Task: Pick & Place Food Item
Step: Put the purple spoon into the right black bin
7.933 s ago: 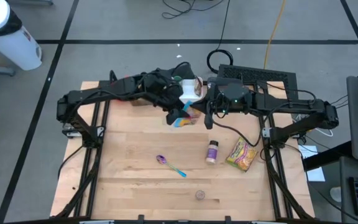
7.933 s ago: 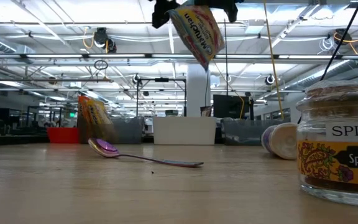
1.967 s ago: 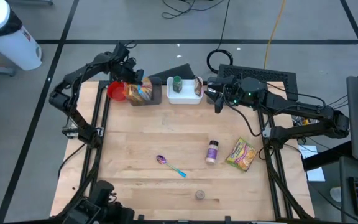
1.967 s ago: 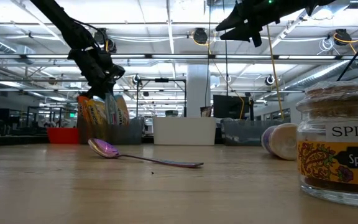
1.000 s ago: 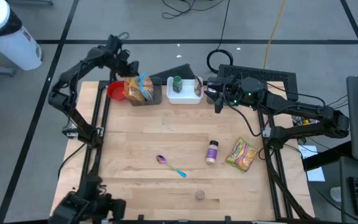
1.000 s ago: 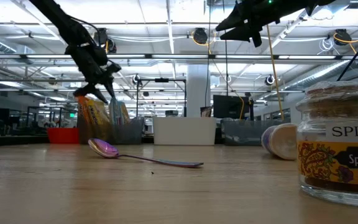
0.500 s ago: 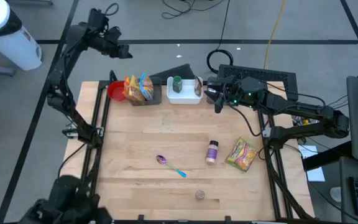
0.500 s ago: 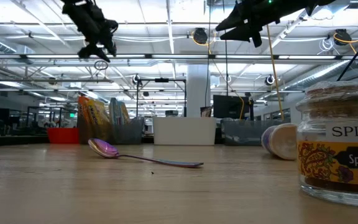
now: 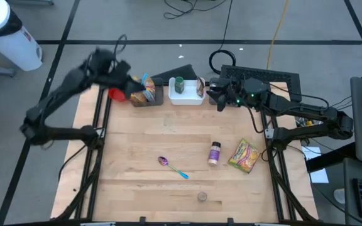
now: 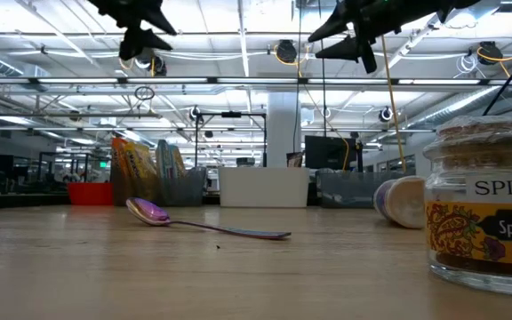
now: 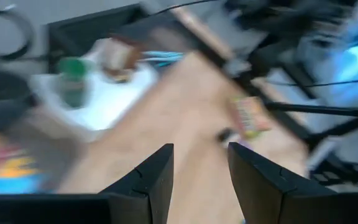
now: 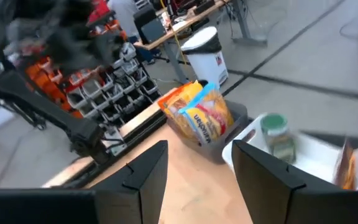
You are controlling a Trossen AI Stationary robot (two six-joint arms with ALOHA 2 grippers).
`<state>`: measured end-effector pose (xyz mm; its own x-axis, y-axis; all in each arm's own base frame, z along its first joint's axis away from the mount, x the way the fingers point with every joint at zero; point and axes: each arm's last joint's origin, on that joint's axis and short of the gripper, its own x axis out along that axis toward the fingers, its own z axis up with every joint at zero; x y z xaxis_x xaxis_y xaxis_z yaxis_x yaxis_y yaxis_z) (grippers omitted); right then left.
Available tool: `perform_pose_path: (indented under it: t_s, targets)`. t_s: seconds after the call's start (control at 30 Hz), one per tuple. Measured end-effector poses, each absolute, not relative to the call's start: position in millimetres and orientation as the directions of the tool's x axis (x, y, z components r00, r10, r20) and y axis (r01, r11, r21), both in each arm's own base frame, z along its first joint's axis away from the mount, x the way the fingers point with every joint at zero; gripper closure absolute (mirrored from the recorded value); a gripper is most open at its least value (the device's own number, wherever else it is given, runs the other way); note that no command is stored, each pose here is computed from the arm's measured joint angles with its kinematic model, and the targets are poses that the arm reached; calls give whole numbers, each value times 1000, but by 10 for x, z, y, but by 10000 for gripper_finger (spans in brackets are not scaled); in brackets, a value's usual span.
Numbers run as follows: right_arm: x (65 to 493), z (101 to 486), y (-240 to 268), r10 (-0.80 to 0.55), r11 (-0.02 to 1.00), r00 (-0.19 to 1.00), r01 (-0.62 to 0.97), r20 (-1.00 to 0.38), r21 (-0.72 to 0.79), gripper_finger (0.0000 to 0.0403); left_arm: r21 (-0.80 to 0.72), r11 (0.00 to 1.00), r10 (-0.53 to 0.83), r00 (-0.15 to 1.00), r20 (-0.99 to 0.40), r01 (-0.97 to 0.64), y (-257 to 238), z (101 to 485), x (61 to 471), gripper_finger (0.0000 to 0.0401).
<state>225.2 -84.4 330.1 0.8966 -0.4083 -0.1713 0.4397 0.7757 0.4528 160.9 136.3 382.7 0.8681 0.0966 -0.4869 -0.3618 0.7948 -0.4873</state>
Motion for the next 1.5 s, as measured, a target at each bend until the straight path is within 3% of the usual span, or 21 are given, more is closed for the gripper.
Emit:
perform_pose_path:
  t_s: [0.2,0.37,0.6,0.87,1.3,1.5]
  targets:
    - [2280,3044,-758,-374,679,911,397,-174,618,232,-631,759,-51,950,-307,-163,756,3313,1691,240]
    - [2327,2768,-604,-319,624,948,229,-24,747,232,-741,663,-97,969,-226,-107,354,2907,1710,240]
    - [2391,2531,-270,-181,637,960,-50,212,769,232,-831,553,-148,976,-161,-54,-108,2428,1785,240]
    - [2516,2392,41,-100,692,977,-69,189,719,232,-825,537,-169,935,-313,-179,-474,2034,1823,240]
    - [2611,2205,141,-59,708,992,-36,109,705,232,-776,345,-195,768,-610,-528,-614,1421,2026,240]
    - [2610,2209,142,-55,709,992,-41,112,704,232,-746,308,-247,708,-662,-591,-575,1221,2109,240]
